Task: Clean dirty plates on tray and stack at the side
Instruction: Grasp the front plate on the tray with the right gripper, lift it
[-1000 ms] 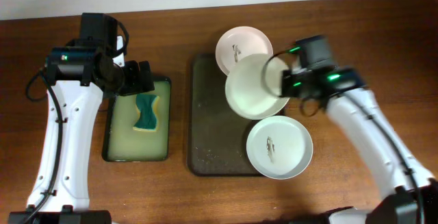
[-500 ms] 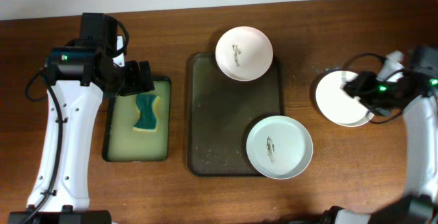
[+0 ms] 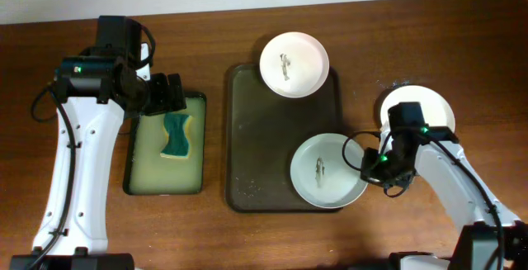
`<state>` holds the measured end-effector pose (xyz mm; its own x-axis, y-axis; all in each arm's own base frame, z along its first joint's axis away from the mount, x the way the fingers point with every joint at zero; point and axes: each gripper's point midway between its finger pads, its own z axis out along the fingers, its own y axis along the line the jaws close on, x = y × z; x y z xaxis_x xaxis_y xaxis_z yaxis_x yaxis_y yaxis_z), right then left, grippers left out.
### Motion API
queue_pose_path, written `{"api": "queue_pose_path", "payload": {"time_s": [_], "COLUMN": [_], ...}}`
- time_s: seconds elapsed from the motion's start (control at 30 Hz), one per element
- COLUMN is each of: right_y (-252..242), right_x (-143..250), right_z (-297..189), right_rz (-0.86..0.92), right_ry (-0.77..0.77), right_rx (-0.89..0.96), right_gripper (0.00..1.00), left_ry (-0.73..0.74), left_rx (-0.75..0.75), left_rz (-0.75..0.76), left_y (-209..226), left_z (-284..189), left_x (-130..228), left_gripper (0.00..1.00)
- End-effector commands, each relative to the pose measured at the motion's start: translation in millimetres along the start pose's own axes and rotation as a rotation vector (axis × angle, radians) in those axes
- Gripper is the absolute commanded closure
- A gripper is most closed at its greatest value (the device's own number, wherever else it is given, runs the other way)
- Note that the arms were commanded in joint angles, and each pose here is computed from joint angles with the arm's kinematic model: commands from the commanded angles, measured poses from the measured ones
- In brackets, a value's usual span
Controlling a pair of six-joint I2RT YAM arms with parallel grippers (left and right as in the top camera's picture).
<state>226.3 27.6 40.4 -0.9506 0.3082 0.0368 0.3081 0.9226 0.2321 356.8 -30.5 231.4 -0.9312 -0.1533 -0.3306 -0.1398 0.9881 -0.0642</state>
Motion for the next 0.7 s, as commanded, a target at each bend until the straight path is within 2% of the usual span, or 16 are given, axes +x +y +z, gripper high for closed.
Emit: {"api": "queue_pose_path", "payload": {"time_s": [0.0, 0.03, 0.1, 0.17, 0.23, 0.33, 0.37, 0.43, 0.47, 0.53, 0.57, 0.6, 0.67], "right_y": [62, 83, 93, 109, 115, 136, 140, 142, 140, 139, 138, 139, 138], "right_x": [-10, -14, -23, -33, -41, -51, -51, -50, -47, -46, -46, -46, -45], "right_z": [-18, -16, 4, 26, 25, -29, -46, -55, -54, -53, -53, -53, -53], "right_rz": [-0.130, -0.170, -0.042, -0.089, -0.203, -0.442, -0.484, -0.493, -0.490, -0.489, -0.489, -0.489, -0.488], "right_ry": [-0.040, -0.071, -0.120, -0.147, -0.178, -0.250, -0.262, -0.260, -0.247, -0.242, -0.239, -0.240, -0.236], "right_rx": [-0.241, -0.270, -0.150, -0.131, -0.143, -0.146, -0.143, -0.141, -0.136, -0.133, -0.133, -0.133, -0.132], "right_gripper": [0.96, 0.96, 0.96, 0.95, 0.83, 0.66, 0.64, 0.64, 0.64, 0.64, 0.64, 0.64, 0.64], "left_ry": [-0.007, -0.007, -0.007, -0.007, -0.032, -0.027, 0.008, 0.104, 0.143, 0.157, 0.148, 0.154, 0.174], "left_rx": [0.005, 0.005, 0.005, 0.005, 0.011, 0.032, 0.024, -0.002, -0.013, -0.016, -0.014, -0.019, -0.060], "left_rz": [0.004, 0.004, 0.004, 0.004, 0.003, 0.004, 0.003, -0.004, -0.003, -0.003, -0.002, -0.002, 0.001], "left_y": [-1, -1, -1, -1, -2, -6, -5, -1, 3, 5, 6, 8, 15], "left_z": [-1, -1, -1, -1, -1, -1, 11, 54, 97, 150, 181, 195, 223], "left_x": [-1, -1, -1, -1, -7, -7, -3, 17, 32, 48, 54, 58, 63], "left_gripper": [0.01, 0.01, 0.01, 0.01, 0.01, 0.01, 0.00, 0.14, 0.24, 0.39, 0.56, 0.61, 0.62]}}
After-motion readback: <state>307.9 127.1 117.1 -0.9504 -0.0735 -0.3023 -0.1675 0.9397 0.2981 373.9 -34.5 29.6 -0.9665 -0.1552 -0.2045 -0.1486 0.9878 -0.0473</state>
